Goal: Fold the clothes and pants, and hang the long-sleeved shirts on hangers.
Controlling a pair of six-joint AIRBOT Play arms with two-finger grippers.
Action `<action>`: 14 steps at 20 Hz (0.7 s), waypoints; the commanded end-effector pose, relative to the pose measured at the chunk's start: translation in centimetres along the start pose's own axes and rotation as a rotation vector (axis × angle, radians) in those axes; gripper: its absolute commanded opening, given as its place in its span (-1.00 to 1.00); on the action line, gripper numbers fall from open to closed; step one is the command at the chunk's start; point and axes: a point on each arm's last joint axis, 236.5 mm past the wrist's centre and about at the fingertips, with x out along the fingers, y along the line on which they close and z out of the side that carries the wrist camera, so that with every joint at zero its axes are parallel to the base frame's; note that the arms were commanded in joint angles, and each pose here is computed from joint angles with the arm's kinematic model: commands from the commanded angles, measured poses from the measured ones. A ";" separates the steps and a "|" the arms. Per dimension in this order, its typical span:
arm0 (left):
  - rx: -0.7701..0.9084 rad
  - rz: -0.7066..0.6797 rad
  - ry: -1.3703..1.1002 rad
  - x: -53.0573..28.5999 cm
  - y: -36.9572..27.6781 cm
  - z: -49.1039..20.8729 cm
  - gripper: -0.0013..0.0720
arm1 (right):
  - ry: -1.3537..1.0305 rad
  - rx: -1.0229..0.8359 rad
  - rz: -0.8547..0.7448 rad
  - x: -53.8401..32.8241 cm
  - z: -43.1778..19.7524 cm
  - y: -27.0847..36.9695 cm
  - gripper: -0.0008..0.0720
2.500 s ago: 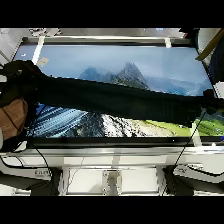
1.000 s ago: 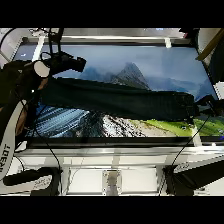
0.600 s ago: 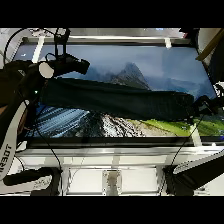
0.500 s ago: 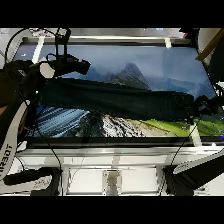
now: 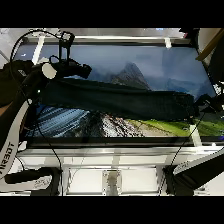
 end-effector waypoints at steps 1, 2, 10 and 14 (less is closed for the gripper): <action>0.000 -0.005 0.011 0.1 -0.1 -0.3 0.72 | 0.022 -0.007 0.065 1.1 -0.1 1.0 0.91; 0.000 -0.006 0.011 0.1 -0.1 -0.3 0.72 | 0.024 -0.005 0.083 1.4 0.0 1.3 0.91; 0.000 -0.008 0.015 0.1 -0.2 -0.4 0.72 | 0.163 -0.009 0.174 4.8 -1.9 1.8 0.70; 0.015 -0.061 0.079 0.5 -2.4 -1.9 0.22 | 0.126 -0.030 0.259 4.6 -1.1 3.7 -0.05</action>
